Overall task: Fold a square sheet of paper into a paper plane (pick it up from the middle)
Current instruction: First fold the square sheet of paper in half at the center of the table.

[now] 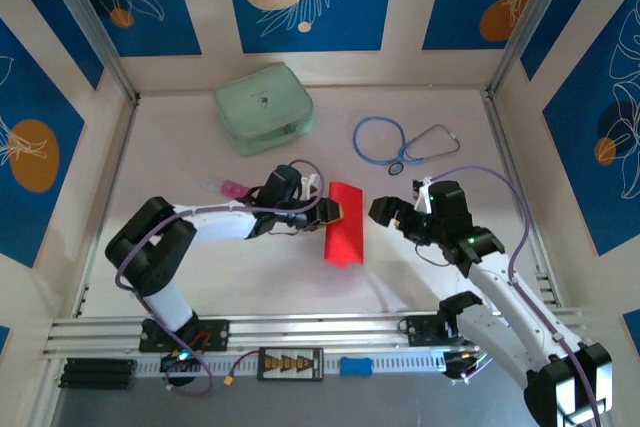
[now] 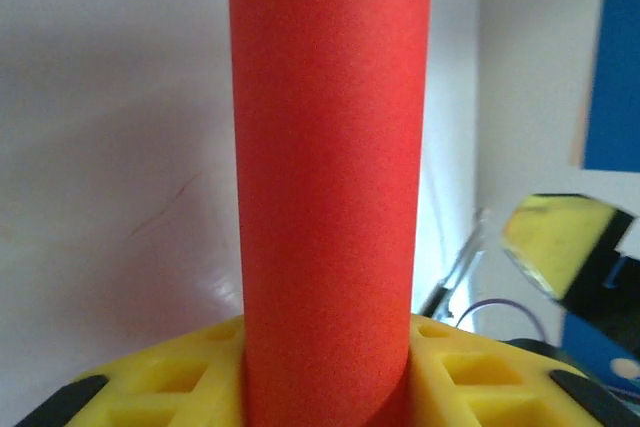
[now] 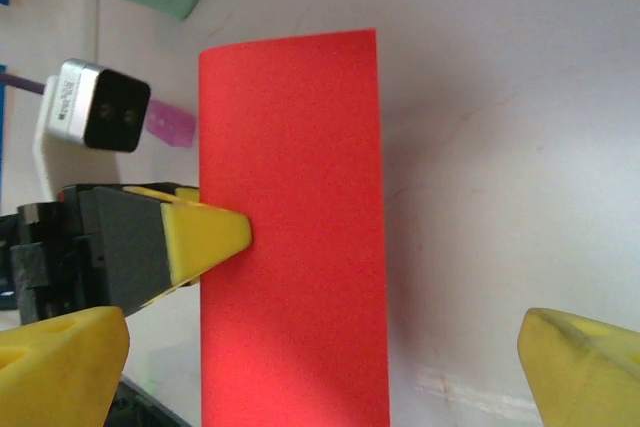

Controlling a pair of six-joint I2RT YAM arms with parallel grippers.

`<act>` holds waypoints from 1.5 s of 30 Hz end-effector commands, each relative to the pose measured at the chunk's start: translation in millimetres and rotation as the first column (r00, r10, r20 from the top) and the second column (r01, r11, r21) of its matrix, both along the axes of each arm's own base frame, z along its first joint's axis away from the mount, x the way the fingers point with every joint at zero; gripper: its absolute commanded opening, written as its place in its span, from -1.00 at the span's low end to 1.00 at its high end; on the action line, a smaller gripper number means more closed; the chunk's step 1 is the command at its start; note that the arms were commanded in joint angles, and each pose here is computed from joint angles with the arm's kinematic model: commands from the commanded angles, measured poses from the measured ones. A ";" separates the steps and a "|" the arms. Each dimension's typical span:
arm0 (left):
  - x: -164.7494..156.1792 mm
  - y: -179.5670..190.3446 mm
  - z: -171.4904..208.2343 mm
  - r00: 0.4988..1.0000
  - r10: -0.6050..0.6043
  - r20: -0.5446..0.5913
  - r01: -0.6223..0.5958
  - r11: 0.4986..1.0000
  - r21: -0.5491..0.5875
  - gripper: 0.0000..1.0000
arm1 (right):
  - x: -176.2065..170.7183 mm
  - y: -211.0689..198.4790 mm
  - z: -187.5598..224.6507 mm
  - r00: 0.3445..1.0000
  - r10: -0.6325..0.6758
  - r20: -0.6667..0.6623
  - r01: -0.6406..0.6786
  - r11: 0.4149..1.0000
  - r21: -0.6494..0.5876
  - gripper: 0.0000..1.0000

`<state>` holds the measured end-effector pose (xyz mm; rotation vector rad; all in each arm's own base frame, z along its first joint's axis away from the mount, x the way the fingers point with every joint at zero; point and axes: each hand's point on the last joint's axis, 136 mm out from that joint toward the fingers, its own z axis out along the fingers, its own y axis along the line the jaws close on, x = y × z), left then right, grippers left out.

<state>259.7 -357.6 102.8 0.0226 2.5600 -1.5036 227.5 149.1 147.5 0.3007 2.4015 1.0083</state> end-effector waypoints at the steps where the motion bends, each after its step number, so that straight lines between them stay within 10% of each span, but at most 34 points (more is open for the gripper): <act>1: 3.5 -9.0 18.1 1.000 -0.015 0.001 0.015 0.990 -0.143 -0.25 | -3.2 8.8 3.0 0.999 0.043 0.014 -0.043 0.997 0.058 0.99; 26: 12.8 2.2 -52.1 0.999 0.011 -0.052 -0.006 0.995 0.096 -0.23 | -8.7 9.6 -32.6 0.982 -0.009 -0.189 0.023 0.997 0.070 0.57; 45: 11.5 25.7 -56.0 1.000 0.026 -0.012 -0.022 0.968 0.248 0.11 | -9.7 -14.0 -49.6 0.963 -0.207 -0.173 0.194 0.977 -0.087 0.83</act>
